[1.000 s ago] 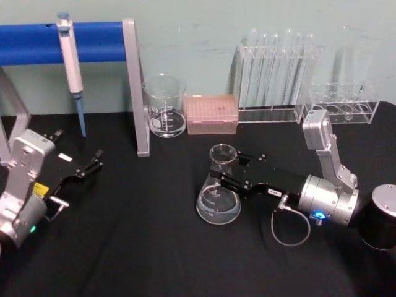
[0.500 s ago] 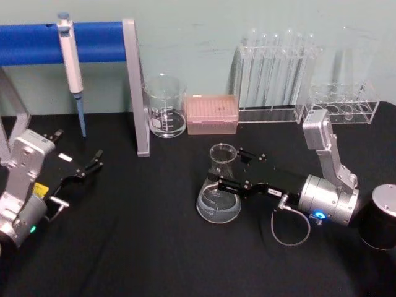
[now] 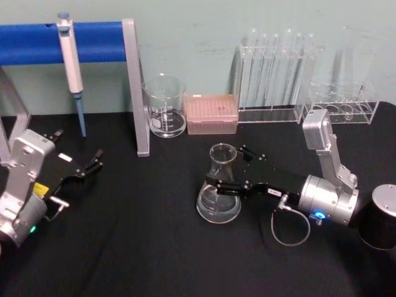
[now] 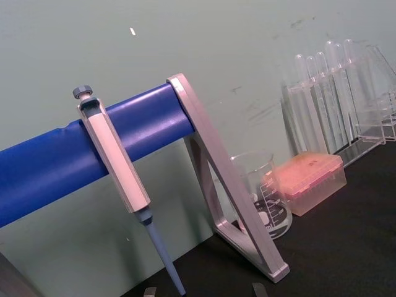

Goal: Grasp the erlenmeyer flask with one hand, shake it three times, then place it back.

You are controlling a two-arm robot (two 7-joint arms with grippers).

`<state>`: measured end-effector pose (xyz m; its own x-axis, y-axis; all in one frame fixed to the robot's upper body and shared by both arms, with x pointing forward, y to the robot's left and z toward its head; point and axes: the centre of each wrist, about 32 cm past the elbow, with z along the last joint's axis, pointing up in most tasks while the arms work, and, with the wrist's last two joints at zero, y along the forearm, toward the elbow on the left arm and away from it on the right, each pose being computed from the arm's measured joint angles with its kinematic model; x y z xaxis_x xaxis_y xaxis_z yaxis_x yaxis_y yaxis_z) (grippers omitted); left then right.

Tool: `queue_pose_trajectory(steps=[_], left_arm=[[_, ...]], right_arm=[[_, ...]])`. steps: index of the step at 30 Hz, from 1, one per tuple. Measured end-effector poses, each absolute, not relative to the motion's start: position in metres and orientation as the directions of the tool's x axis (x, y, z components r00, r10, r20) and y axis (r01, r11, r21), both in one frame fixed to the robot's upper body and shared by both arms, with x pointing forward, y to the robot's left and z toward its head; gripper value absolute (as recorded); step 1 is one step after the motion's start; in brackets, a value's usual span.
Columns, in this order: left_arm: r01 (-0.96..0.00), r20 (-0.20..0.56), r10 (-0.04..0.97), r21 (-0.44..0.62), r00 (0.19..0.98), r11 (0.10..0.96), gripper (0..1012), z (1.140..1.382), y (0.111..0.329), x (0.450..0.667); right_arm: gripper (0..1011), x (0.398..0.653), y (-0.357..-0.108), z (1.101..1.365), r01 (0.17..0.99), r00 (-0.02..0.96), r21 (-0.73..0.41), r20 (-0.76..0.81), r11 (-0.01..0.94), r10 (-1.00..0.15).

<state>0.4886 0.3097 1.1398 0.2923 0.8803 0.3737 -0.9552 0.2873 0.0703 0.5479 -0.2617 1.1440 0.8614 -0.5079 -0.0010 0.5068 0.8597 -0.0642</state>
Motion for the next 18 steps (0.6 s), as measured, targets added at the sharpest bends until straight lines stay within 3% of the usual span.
queue_pose_trajectory(steps=[18], left_arm=[[-0.955,0.374,0.88,0.07,0.292,0.287,1001,1.1398,0.3097,0.4886]], right_arm=[[1000,0.547,-0.2633,1.1458,0.501,0.864,-0.091,-0.004,0.86,-0.504]])
